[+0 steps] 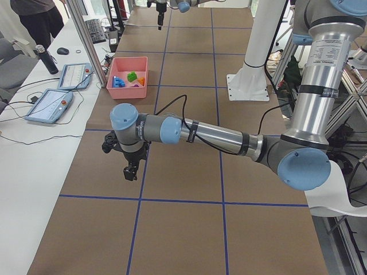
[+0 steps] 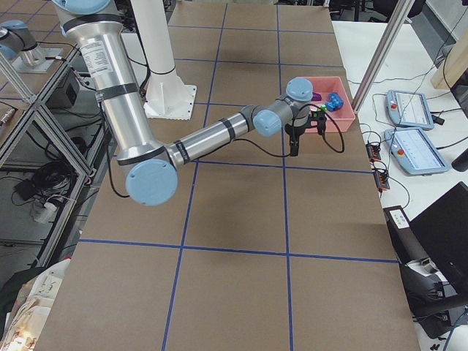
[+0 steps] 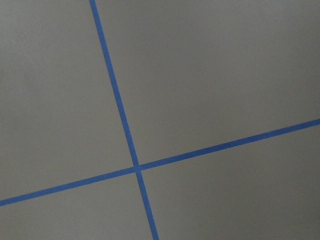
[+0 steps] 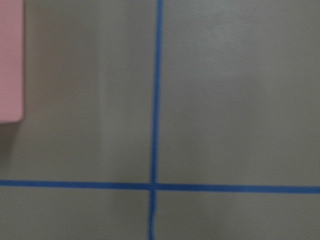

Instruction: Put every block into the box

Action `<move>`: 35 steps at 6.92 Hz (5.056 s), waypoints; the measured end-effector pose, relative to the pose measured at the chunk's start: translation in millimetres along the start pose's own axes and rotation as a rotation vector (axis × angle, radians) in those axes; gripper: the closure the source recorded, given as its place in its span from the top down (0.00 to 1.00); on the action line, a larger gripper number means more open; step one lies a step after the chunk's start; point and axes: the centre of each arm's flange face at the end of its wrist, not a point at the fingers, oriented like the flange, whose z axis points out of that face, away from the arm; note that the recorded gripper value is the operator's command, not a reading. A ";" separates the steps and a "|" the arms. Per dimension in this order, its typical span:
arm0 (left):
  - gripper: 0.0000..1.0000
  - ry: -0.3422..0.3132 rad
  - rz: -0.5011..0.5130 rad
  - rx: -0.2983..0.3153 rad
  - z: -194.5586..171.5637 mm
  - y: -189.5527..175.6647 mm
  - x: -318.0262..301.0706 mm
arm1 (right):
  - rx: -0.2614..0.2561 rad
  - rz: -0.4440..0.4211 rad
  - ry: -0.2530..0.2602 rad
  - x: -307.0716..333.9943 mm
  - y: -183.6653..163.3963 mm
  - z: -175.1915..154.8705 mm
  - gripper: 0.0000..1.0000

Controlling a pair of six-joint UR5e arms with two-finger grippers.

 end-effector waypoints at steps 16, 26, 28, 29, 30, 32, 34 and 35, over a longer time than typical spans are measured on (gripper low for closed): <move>1.00 0.016 -0.154 -0.047 14.3 134.5 -30.8 | -0.152 -0.196 0.127 258.8 115.2 -57.5 1.00; 1.00 0.051 -0.215 0.024 -8.8 130.8 -1.3 | -0.146 -0.164 0.130 244.7 87.4 -70.5 1.00; 1.00 0.048 -0.208 0.032 -13.0 129.5 2.5 | -0.145 -0.164 0.134 246.0 87.6 -70.4 1.00; 1.00 0.048 -0.206 0.034 -14.2 128.3 3.7 | -0.146 -0.164 0.137 246.8 87.5 -70.1 1.00; 1.00 0.048 -0.206 0.036 -15.0 127.1 4.6 | -0.145 -0.165 0.138 246.5 87.3 -70.4 1.00; 1.00 0.047 -0.198 0.045 -18.9 122.7 7.5 | -0.146 -0.164 0.135 246.7 87.4 -70.0 1.00; 1.00 0.047 -0.189 0.053 -21.9 119.6 10.3 | -0.143 -0.167 0.137 245.6 84.3 -70.4 1.00; 1.00 0.046 -0.183 0.059 -23.0 118.1 11.0 | -0.142 -0.168 0.137 245.2 83.0 -70.5 1.00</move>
